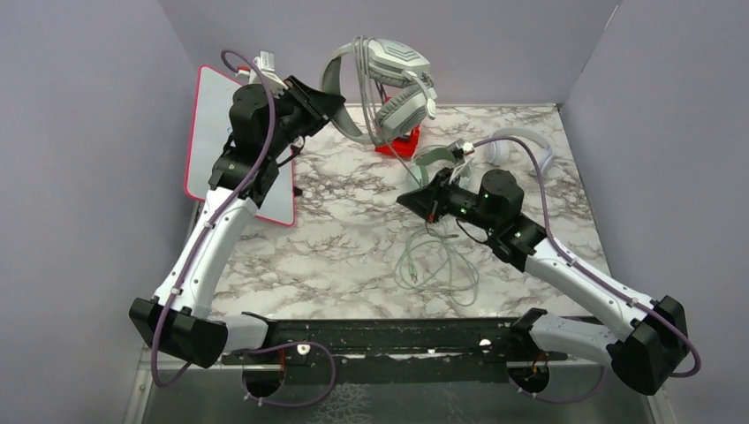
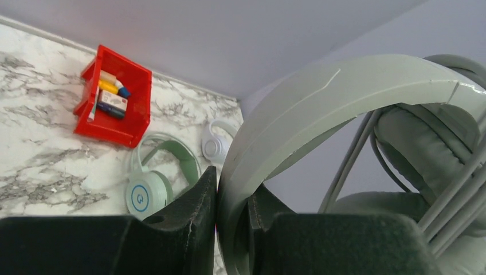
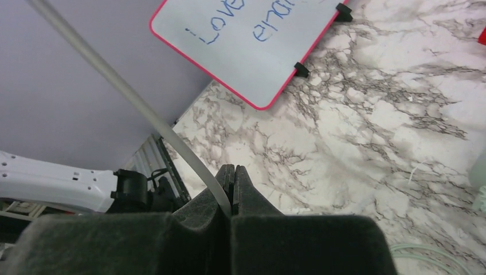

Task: Wrap the headphones
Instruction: Wrap the headphones cable around the headphones.

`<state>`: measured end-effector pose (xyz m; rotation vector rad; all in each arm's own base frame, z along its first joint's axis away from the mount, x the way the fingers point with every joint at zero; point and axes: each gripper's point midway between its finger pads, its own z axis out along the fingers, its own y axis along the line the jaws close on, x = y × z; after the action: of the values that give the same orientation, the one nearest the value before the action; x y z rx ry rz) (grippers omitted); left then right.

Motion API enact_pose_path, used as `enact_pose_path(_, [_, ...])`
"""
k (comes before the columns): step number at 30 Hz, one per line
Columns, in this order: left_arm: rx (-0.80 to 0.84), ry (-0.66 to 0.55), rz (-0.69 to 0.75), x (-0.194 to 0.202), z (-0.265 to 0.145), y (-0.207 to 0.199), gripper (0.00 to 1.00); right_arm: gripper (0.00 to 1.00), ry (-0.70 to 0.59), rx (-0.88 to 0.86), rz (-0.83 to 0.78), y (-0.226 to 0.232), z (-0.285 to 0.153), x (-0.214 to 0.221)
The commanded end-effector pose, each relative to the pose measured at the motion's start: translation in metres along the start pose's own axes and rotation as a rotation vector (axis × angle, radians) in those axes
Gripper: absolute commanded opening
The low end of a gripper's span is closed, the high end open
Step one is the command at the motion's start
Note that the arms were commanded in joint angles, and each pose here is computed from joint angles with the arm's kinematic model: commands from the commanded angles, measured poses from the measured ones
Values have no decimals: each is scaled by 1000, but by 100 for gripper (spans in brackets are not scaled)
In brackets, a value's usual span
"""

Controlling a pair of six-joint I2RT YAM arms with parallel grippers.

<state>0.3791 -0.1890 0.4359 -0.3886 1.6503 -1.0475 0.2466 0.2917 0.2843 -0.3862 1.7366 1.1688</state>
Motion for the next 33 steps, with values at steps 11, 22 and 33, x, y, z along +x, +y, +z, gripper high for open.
enact_pose_path(11, [384, 342, -53, 48, -46, -53, 0, 10, 169, 8, -58, -59, 20, 16])
enact_pose_path(22, [389, 481, 36, 83, -74, -32, 0, 18, 148, -3, -164, -85, 24, 2])
enact_pose_path(33, [348, 585, 76, 114, -98, -3, 0, 4, 143, -49, -315, -98, 32, -3])
